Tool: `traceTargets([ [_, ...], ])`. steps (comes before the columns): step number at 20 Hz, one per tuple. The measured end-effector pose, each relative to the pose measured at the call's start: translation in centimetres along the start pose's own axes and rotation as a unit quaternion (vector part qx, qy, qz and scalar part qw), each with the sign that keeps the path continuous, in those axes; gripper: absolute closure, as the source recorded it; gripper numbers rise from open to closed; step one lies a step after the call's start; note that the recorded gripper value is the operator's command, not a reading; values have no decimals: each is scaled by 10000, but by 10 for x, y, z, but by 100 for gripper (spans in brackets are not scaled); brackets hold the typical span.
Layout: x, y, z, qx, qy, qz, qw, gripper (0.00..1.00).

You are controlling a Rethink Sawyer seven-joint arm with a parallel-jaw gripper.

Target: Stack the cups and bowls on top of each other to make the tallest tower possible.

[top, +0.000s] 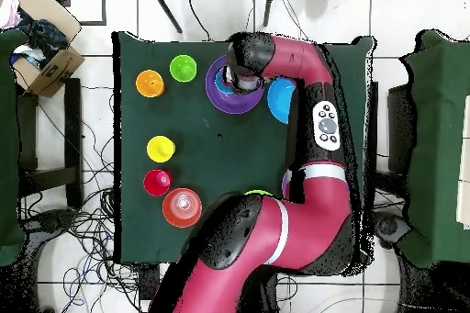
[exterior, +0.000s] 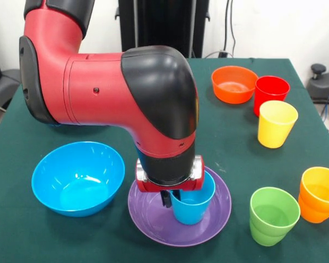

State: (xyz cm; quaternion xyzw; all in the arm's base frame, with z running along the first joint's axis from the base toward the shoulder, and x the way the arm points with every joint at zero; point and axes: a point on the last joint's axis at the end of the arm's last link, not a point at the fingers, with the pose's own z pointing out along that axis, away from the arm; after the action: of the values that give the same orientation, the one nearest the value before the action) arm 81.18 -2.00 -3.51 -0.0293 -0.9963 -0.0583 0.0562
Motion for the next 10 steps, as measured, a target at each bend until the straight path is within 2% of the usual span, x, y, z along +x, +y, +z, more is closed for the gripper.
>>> traceTargets([
  [7, -2, -1, 0, -5, -30, 17, 10000, 100],
  [8, -3, -1, 0, -4, -36, 18, 10000, 0],
  [10, -3, -1, -1, -8, -35, 19, 10000, 0],
])
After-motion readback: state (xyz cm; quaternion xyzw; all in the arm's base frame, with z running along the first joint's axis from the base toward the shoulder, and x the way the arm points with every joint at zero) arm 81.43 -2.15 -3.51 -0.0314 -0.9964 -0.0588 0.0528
